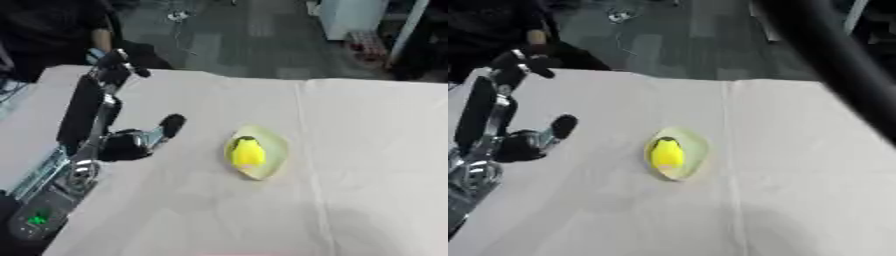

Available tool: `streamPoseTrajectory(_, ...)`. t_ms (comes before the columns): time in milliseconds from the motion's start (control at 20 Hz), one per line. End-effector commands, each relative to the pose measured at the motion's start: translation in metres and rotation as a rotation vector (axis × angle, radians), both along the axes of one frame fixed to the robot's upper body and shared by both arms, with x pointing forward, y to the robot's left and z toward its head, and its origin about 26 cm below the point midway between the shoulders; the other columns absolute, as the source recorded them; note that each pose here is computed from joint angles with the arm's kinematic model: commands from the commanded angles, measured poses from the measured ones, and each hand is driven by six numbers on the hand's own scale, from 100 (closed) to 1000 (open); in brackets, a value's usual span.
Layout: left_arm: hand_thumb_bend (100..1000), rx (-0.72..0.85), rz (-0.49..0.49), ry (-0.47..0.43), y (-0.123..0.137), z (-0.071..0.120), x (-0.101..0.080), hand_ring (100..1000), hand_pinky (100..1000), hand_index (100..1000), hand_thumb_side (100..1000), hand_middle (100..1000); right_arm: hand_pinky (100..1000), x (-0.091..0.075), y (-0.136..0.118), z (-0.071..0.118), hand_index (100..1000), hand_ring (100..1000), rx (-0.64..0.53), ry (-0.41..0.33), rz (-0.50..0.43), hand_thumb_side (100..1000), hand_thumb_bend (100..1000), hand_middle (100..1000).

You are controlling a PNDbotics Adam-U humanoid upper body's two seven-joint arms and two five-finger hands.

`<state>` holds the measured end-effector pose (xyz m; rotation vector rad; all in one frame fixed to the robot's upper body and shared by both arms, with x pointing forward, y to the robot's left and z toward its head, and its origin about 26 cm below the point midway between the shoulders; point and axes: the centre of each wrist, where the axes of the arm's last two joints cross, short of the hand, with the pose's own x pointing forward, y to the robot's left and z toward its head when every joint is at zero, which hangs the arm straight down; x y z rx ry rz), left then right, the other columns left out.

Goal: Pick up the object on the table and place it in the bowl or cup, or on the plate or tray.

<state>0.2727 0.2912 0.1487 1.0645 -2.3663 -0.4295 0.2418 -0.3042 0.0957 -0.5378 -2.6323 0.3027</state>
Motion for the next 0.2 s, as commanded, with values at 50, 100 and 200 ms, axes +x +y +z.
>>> streamPoseTrajectory(50, 448, -0.178, -0.058, -0.117, -0.0053, 0.0049, 0.0006, 576, 684, 776, 941, 752, 176, -0.0024, 0.0034, 0.0004, 377, 466, -0.012, -0.013, -0.008, 915, 134, 563)
streamPoseTrajectory(100, 441, -0.209, -0.082, -0.135, -0.0074, 0.0038, 0.0008, 574, 683, 777, 939, 748, 174, -0.0033, 0.0050, -0.0014, 364, 466, -0.014, -0.008, -0.011, 920, 127, 563)
streamPoseTrajectory(200, 430, -0.241, -0.121, -0.159, -0.0098, 0.0023, 0.0009, 595, 710, 776, 939, 744, 172, -0.0049, 0.0082, -0.0047, 350, 466, -0.021, 0.001, -0.017, 925, 118, 562)
